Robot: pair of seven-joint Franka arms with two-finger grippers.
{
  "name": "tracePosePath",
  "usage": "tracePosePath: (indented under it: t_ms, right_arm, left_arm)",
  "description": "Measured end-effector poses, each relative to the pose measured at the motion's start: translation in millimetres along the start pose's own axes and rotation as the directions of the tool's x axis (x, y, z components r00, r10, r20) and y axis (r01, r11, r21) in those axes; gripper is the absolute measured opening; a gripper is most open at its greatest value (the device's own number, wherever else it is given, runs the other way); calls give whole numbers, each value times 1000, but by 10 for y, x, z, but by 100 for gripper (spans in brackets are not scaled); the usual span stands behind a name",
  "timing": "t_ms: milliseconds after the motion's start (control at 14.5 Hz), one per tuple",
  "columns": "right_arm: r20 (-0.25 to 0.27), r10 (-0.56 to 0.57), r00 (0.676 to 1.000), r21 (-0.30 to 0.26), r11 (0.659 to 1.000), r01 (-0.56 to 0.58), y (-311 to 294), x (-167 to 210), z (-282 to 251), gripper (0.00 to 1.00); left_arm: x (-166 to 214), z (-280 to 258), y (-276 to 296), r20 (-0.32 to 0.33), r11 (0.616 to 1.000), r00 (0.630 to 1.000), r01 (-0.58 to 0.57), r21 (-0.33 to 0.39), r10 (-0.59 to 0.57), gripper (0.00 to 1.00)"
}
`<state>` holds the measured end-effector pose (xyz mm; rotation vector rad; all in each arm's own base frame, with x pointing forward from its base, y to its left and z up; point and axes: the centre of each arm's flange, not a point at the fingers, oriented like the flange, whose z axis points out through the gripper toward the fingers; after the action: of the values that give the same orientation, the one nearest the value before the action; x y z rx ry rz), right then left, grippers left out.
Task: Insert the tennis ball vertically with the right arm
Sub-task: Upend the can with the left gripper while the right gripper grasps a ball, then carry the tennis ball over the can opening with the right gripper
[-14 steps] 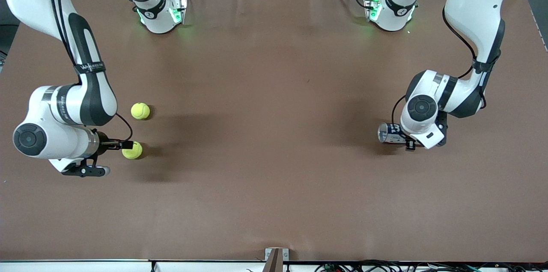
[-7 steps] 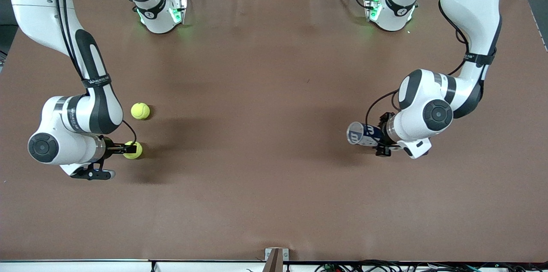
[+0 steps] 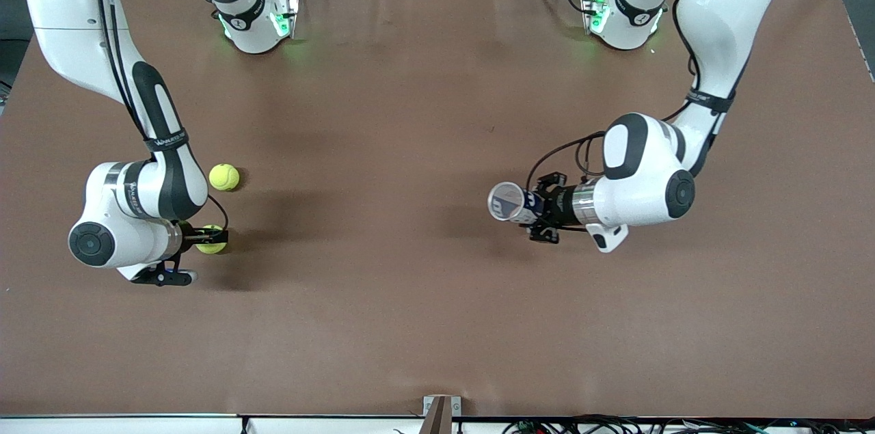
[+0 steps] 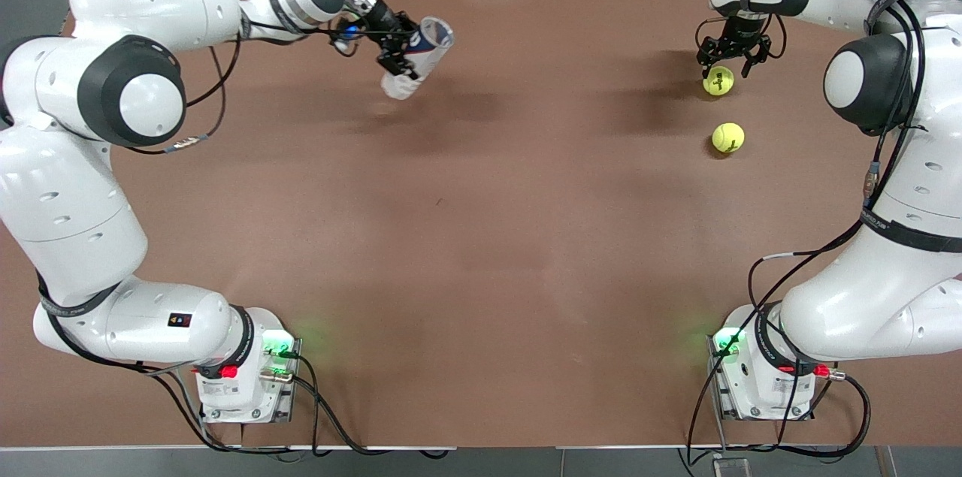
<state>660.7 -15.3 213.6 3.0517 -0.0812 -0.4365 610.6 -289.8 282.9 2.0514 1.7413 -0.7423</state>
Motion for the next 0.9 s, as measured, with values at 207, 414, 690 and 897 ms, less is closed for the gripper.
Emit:
tracePosePath:
  t_ms: [207, 414, 690, 897]
  right_arm:
    - [-8, -5, 1000, 1, 1000, 5, -33, 30, 67, 100]
    - [-20, -6, 1000, 1, 1000, 6, -47, 62, 124, 100]
    - [-22, -5, 1000, 0, 1000, 5, -37, 84, 197, 98]
    - [-16, -9, 1000, 0, 1000, 9, -37, 88, 242, 83]
  left_arm:
    - [-218, 327, -13, 178, 997, 983, -42, -61, 52, 69]
    - [-363, 670, -85, 327, 990, 939, -67, -124, 105, 69]
    - [-524, 1061, -212, 381, 979, 915, -64, -193, 135, 69]
    - [-491, 1138, -230, 400, 978, 906, -63, -198, 139, 69]
